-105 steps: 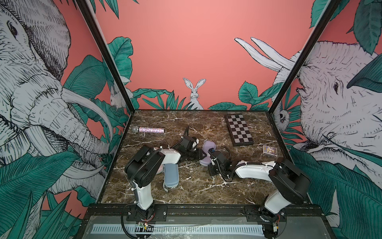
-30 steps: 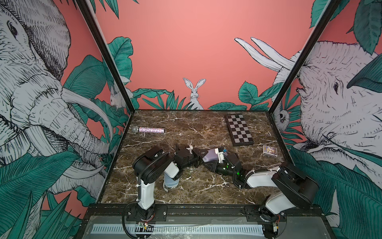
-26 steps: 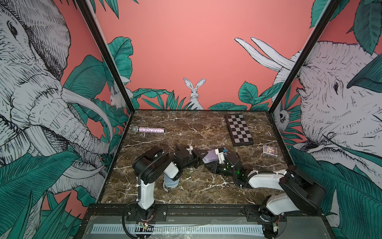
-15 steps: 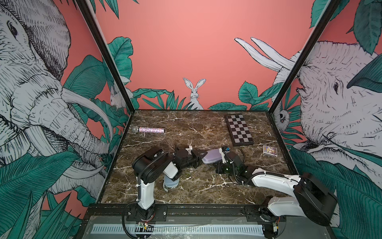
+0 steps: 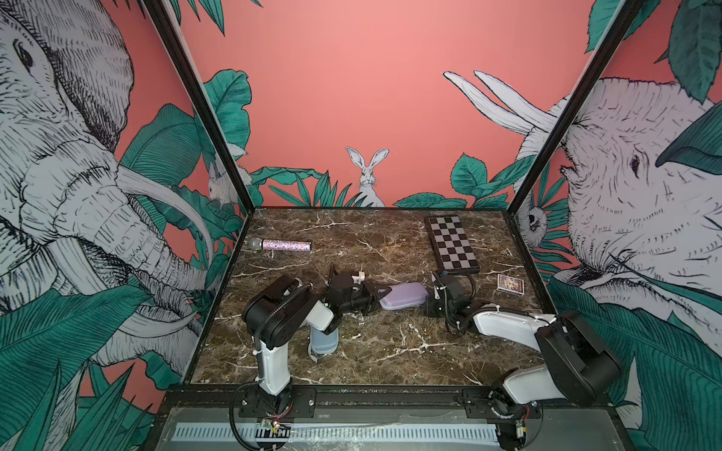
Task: Put umbrellas into zippered umbrella sleeves
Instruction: Zip the zipper on the umbrella sleeve.
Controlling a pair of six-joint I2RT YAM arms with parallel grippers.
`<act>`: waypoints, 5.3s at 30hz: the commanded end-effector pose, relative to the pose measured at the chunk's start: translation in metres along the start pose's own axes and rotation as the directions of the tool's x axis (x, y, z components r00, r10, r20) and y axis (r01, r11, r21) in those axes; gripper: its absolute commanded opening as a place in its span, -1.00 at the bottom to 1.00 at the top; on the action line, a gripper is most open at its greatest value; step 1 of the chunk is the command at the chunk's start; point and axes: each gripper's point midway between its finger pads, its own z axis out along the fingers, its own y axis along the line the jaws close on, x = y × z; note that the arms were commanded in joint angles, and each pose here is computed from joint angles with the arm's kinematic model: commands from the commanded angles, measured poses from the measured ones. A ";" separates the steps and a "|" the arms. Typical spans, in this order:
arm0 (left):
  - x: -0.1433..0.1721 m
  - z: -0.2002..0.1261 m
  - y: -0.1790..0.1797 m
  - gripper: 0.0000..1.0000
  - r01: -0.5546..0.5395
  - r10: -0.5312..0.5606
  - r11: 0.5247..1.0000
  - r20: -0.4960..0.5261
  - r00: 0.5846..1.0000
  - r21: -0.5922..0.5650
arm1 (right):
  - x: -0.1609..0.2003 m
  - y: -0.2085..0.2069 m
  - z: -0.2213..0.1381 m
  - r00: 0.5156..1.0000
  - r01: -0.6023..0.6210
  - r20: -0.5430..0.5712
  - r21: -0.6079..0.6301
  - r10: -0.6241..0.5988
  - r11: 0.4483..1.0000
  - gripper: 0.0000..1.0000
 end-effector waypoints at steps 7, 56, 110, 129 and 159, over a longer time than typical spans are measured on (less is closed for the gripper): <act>-0.020 -0.010 -0.004 -0.12 -0.132 0.110 0.979 -0.147 0.983 -0.154 | 0.017 -0.002 -0.007 0.997 -0.070 -0.045 -0.054 0.068 0.996 -1.00; 0.018 -0.012 0.159 -1.00 -0.424 0.260 0.633 -0.338 0.904 -0.647 | 0.031 0.012 -0.010 0.997 -0.028 -0.075 0.053 0.032 0.998 -1.00; -0.007 -0.005 0.021 -0.70 0.008 0.011 0.998 0.328 0.945 -0.058 | 0.049 0.139 -0.054 0.973 -0.089 -0.229 -0.321 0.013 0.943 -1.00; 0.005 -0.005 0.009 -1.00 -0.088 0.101 0.994 0.210 0.972 -0.070 | 0.030 0.034 -0.031 0.986 -0.004 -0.166 -0.067 -0.007 0.998 -1.00; 0.038 -0.004 0.045 -1.00 -0.172 0.178 0.966 0.016 0.984 -0.192 | 0.035 0.081 -0.056 0.989 -0.049 -0.146 -0.255 0.012 0.966 -0.38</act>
